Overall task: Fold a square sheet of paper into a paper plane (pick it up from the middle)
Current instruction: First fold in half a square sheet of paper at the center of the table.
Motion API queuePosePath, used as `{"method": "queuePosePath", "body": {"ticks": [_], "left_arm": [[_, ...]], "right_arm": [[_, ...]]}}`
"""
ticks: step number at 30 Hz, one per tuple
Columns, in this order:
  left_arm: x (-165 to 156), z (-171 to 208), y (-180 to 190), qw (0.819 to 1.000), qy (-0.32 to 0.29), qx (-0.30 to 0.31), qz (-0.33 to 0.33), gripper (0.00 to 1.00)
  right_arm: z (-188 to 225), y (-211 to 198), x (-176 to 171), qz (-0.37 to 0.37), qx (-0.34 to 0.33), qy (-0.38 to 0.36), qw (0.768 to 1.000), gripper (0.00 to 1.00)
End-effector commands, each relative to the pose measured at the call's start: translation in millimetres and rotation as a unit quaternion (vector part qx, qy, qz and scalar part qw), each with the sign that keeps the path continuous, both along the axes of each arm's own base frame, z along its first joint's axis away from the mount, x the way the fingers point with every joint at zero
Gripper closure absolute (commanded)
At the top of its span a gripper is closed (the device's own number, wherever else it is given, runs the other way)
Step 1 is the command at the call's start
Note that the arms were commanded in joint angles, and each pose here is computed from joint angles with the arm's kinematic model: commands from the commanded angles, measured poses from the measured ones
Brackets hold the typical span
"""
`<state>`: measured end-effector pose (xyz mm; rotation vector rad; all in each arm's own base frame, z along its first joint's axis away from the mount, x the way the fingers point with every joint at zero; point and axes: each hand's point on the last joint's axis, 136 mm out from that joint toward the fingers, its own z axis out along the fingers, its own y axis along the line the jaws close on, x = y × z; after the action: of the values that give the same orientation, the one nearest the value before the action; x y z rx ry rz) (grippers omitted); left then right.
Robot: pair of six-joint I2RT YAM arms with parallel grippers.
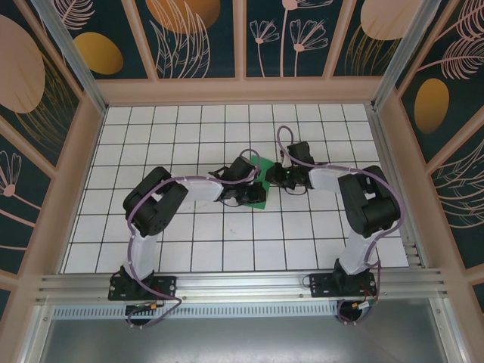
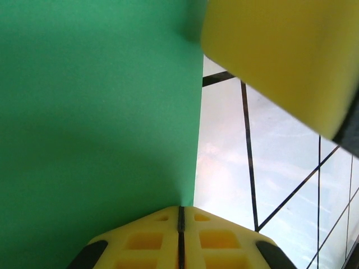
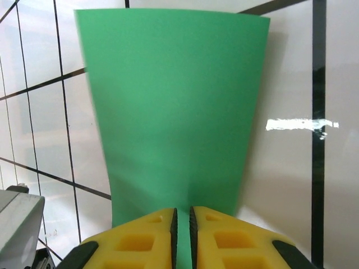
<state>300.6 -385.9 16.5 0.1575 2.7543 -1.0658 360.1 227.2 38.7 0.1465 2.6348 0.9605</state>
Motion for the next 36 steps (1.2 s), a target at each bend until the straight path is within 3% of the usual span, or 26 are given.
{"method": "queuePosePath", "body": {"ticks": [1,10,20,36], "left_arm": [[0,-12,3,1.000,0.002,0.026,0.000,0.90],[3,-4,1,1.000,-0.008,0.018,0.000,0.90],[6,23,-10,0.999,-0.033,-0.037,-0.003,0.85],[-10,-32,19,0.998,0.015,0.063,-0.003,0.93]], "right_arm": [[-1,2,-12,0.013,0.007,0.003,1.000,0.86],[-24,-2,-19,0.014,-0.011,0.029,0.999,0.89],[-39,-11,-21,-0.001,-0.028,0.049,0.998,0.89],[-27,-15,-2,-0.004,-0.018,0.029,0.999,0.90]]}}
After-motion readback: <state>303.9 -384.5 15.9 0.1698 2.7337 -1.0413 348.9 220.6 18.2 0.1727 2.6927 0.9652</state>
